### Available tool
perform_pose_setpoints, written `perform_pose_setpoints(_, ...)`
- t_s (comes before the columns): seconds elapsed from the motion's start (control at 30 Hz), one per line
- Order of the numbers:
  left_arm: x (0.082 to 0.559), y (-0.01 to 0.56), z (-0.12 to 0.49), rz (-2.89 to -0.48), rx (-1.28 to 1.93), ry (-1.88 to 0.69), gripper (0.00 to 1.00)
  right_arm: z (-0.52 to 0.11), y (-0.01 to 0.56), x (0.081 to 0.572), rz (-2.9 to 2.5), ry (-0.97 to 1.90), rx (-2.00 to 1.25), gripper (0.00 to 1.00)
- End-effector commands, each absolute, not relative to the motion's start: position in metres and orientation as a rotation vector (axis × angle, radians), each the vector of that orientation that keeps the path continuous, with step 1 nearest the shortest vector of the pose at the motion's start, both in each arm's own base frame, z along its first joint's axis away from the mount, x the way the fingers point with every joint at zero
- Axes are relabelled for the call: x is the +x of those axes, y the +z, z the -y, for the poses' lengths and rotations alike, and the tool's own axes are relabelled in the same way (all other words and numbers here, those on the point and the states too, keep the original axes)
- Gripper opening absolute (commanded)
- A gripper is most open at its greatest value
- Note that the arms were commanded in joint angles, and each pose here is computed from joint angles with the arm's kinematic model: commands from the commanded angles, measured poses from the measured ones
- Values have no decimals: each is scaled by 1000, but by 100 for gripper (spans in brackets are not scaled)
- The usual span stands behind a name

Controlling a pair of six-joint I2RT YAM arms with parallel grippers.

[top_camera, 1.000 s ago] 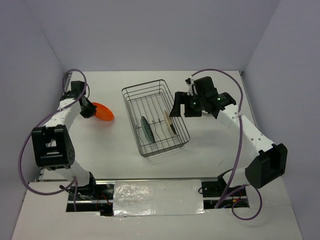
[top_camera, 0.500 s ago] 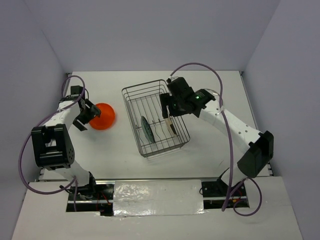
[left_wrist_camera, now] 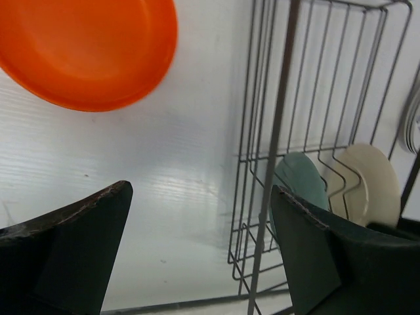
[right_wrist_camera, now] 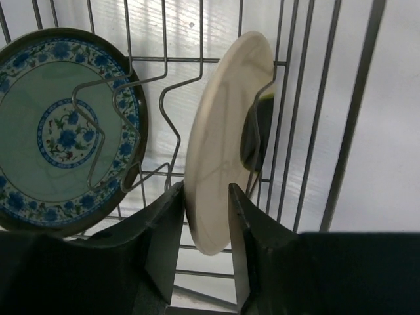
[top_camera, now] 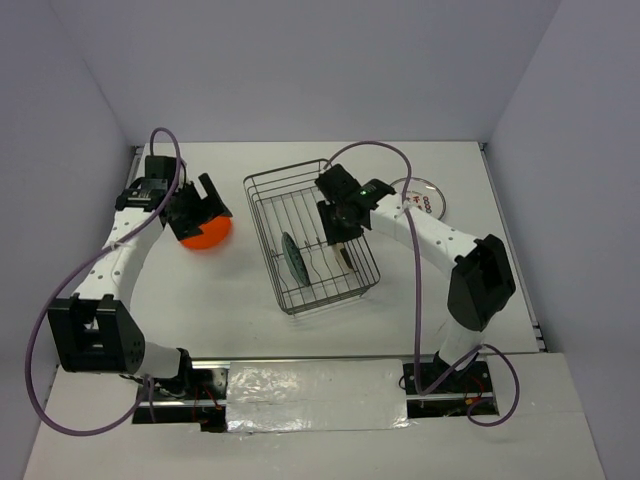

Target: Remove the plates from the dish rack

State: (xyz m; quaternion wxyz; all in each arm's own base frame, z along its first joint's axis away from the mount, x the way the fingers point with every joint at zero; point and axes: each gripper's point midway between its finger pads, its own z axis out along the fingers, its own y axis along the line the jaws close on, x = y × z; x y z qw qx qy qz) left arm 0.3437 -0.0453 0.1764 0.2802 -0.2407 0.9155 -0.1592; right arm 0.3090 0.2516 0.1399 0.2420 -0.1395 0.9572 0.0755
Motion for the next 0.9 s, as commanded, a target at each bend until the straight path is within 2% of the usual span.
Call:
perform_pose_setpoints(0.0,335,185,62,-2460,-537,-536,100,-268,135,313,-2600,275,-412,38)
perform_pose_setpoints(0.03,334,185,64,-2464,-536,-547,100,-270,133,313,-2602,279,-418,31)
perform_pose_setpoints(0.07,331,188,66,-2468,-537,-563,99,-270,131,312,-2612,272,-429,19)
perform_pose_setpoints(0.13,329,194,68,-2469,-532,-576,99,-272,139,312,-2593,274,-444,12)
perform_pose_setpoints(0.27,336,214,79,-2439,-481,-610,99,-273,183,309,-2516,257,-479,10)
perform_pose_setpoints(0.33,338,224,92,-2459,-463,-705,100,-277,210,307,-2455,249,-537,9)
perform_pose_setpoints(0.43,344,252,115,-2449,-449,-857,100,-280,241,301,-2356,167,-662,0)
perform_pose_setpoints(0.47,345,260,122,-2437,-430,-899,99,-281,255,301,-2303,135,-727,0)
perform_pose_setpoints(0.63,353,300,150,-2352,-383,-1166,99,-298,270,274,-1949,-107,-1165,0)
perform_pose_setpoints(0.7,351,308,159,-2335,-371,-1225,100,-299,250,260,-1852,-212,-1309,0)
perform_pose_setpoints(0.77,345,307,167,-2348,-380,-1264,100,-311,257,248,-1684,-269,-1389,0)
perform_pose_setpoints(0.87,331,291,173,-2398,-422,-1305,99,-334,280,234,-1549,-166,-1413,0)
